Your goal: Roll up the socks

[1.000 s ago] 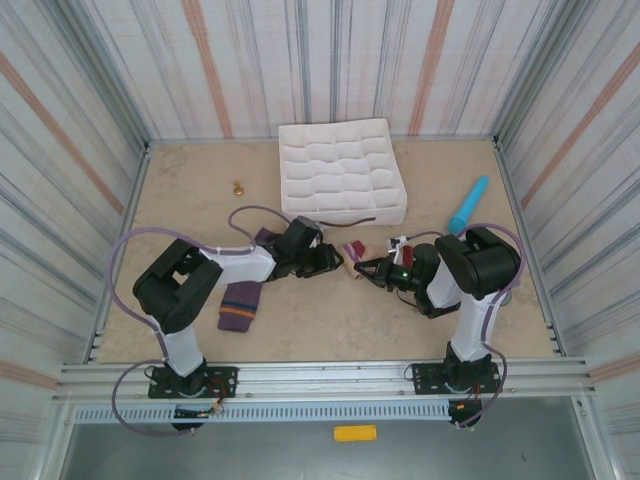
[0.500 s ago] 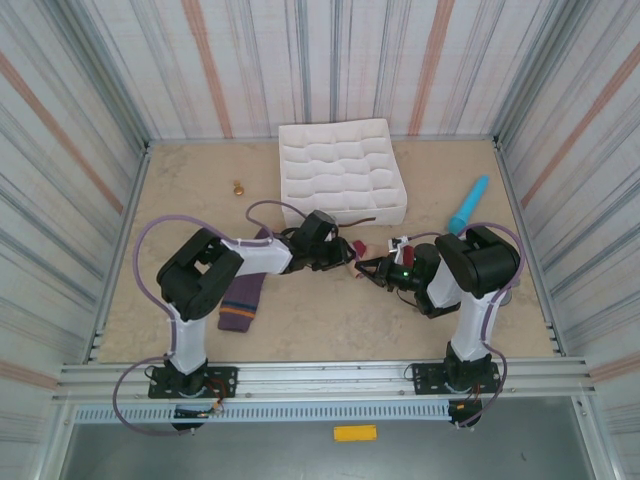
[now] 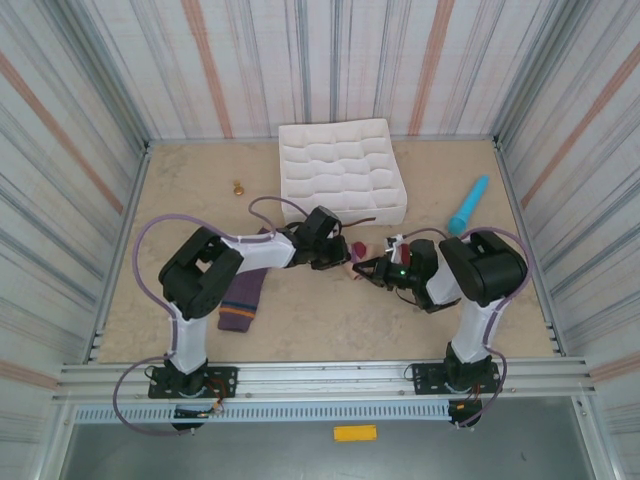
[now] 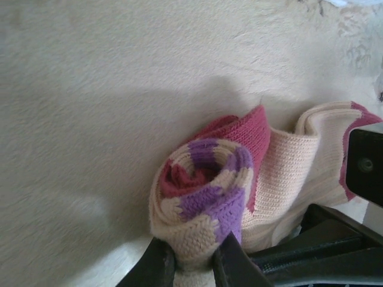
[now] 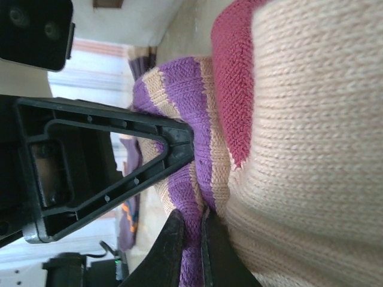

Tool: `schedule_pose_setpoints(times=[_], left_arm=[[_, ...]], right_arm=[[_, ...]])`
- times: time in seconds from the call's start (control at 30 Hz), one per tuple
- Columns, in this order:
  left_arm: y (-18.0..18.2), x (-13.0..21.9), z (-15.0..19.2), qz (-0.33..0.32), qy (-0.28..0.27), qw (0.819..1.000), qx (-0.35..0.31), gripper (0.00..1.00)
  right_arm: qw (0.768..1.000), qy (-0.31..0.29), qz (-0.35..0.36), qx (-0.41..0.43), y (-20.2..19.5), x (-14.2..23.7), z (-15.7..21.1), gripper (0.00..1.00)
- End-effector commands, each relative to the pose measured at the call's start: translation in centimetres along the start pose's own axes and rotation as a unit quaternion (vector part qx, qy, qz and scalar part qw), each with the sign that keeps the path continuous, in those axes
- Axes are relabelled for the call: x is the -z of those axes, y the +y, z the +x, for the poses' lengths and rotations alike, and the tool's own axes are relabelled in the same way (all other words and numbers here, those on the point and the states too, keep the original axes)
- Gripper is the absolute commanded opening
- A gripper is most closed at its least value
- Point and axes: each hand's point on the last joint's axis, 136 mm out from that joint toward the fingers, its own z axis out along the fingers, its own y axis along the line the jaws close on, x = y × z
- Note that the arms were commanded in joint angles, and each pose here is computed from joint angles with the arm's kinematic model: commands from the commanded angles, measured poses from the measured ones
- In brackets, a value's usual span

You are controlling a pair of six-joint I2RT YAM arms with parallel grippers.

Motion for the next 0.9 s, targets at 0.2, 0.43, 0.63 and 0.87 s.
schedule_pose_setpoints(times=[0.2,0.43,0.63,0.87], left_arm=[[7.5,3.1,2.3,-0.083,-0.007,0.993,0.089,0.0],[9.2,4.2,3.9,-0.076,-0.001,0.988,0.132,0.0],[9.1,4.9,4.0,-0.068,-0.007,0.988,0.139,0.0],[8.5,4.8,4.0,-0.059,-0.001,0.989,0.138,0.0]], right_arm=[[0.967,0.086,0.192,0.142,0.2,-0.9,3.9,0.27],[0.914,0.054,0.253,0.312,4.0,-0.6,3.8,0.48],[0.86,0.027,0.285,0.423,5.7,-1.0,4.4,0.57],[0.819,0.008,0.298,0.489,6.3,-2.5,5.0,0.58]])
